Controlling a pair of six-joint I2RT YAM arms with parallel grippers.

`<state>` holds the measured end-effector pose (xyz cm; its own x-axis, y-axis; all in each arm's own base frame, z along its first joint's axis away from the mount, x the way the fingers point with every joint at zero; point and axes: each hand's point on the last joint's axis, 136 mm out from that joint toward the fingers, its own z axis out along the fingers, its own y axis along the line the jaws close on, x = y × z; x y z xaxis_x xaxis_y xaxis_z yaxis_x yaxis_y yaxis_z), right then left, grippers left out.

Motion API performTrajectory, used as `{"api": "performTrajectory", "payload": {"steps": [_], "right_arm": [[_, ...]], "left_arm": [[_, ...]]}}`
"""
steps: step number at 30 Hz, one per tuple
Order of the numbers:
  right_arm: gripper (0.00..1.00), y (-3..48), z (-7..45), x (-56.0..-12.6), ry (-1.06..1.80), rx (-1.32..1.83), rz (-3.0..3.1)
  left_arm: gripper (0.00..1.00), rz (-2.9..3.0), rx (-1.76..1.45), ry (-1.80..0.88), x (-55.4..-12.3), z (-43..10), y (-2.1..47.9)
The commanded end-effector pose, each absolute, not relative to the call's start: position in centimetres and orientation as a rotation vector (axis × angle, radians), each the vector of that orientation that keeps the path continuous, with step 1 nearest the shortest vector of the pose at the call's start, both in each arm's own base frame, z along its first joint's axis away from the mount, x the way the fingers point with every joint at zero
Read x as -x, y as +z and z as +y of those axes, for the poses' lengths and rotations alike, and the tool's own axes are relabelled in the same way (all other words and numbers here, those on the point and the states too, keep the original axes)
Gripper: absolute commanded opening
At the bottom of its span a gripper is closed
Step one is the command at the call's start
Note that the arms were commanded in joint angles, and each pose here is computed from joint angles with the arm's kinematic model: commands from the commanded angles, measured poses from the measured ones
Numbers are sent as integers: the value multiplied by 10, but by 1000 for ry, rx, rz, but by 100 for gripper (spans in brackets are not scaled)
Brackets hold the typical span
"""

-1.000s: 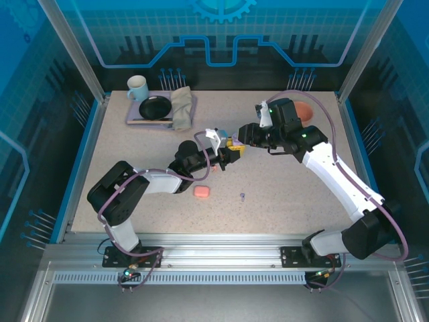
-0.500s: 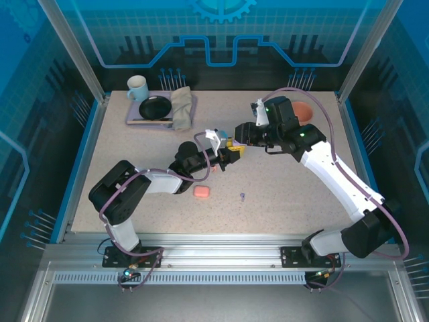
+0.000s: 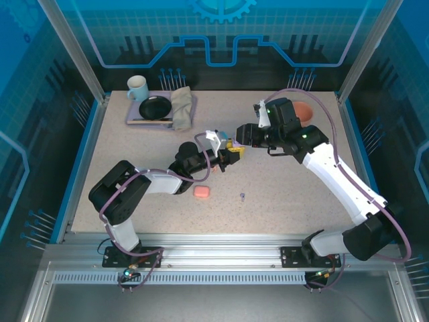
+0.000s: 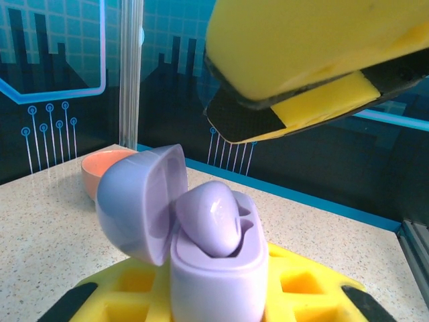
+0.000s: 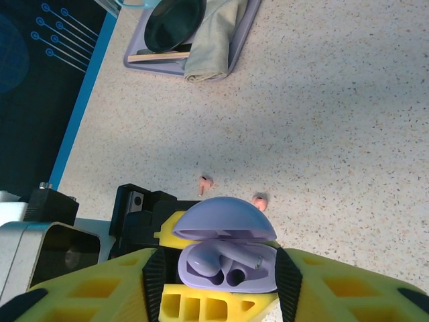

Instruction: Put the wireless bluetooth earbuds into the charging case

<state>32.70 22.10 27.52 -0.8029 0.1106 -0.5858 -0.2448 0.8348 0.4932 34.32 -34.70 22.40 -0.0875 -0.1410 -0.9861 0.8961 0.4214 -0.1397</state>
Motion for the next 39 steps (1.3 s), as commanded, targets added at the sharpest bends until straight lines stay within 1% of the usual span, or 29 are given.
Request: {"api": "performTrajectory", "payload": {"steps": [1, 13, 18, 23, 29, 37, 39], "right_arm": [[51, 271, 223, -319, 740, 111, 2403], [49, 250, 234, -328, 678, 140, 2451], [46, 231, 229, -328, 627, 119, 2495], [42, 198, 229, -323, 627, 83, 2555], [39, 158, 223, -313, 613, 9, 2625], [28, 106, 206, -301, 547, -114, 2699], [26, 96, 199, -299, 528, -147, 2716]], "left_arm": [[0, 1351, -767, -1008, -339, -346, 229], [0, 1354, -783, -1009, -337, -346, 229], [0, 1379, -790, -1014, -335, -346, 220], [0, 1444, -793, -1029, -329, -343, 197], [0, 1546, -796, -1033, -319, -339, 164], [0, 1672, -792, -1049, -313, -341, 120], [0, 1680, -786, -1055, -313, -342, 115]]}}
